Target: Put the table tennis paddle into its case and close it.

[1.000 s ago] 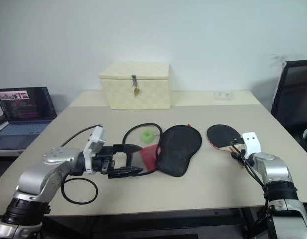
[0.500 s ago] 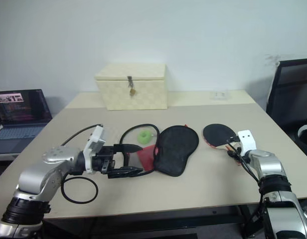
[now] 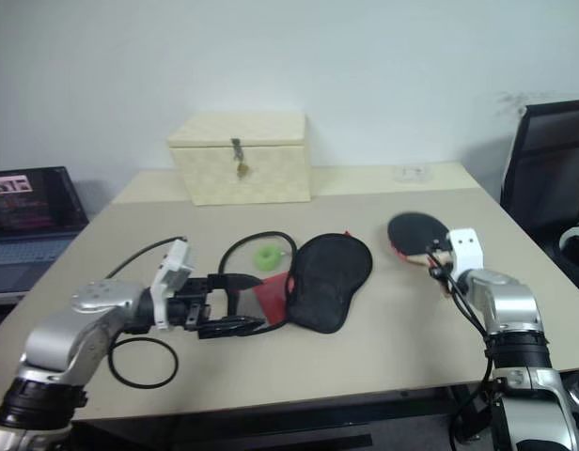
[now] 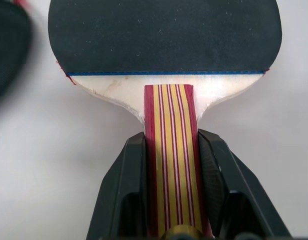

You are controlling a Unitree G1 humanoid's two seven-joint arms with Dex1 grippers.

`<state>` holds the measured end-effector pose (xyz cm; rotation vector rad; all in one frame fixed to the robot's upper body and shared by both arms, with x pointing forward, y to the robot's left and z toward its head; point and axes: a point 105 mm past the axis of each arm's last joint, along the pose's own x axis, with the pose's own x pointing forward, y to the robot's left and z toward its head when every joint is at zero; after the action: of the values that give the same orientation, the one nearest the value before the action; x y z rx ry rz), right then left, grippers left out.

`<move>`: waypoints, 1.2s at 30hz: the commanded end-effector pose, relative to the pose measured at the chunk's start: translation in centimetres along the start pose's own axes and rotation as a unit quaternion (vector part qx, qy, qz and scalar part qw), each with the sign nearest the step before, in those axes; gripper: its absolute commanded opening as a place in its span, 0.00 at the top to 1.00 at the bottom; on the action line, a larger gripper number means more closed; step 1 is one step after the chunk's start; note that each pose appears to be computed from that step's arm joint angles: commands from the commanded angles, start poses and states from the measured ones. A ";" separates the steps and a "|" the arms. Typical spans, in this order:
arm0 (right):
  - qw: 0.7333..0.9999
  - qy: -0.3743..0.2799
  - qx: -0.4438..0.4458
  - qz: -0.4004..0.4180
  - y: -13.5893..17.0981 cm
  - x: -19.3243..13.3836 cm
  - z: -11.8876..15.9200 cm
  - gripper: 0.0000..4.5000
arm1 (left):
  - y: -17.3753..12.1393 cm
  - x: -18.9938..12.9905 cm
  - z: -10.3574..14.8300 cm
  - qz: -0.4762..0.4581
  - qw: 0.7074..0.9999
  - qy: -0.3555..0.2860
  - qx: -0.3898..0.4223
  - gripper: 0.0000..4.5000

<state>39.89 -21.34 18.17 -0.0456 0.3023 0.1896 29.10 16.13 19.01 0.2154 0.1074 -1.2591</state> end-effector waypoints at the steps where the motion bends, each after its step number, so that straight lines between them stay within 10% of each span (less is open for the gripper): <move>1: 0.998 -0.031 0.028 0.048 4.9 -1.4 1.5 0.77 | -0.4 -1.1 1.1 0.009 1.000 -0.007 0.021 0.00; 11: 0.992 0.008 0.082 0.094 12.9 0.2 -1.7 0.77 | -0.8 -1.8 0.7 0.029 0.999 -0.004 0.013 0.00; 34: 0.994 0.028 0.061 0.087 13.7 1.8 -2.9 0.77 | -0.9 -1.8 0.5 0.039 0.999 -0.004 0.012 0.00; 36: 0.994 0.025 0.063 0.082 13.7 1.8 -2.8 0.61 | -0.8 -1.7 0.5 0.039 0.999 -0.005 0.012 0.00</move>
<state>37.66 -7.95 12.52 0.1070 0.4564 0.3356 27.85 17.57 18.66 0.2069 0.1165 -1.1742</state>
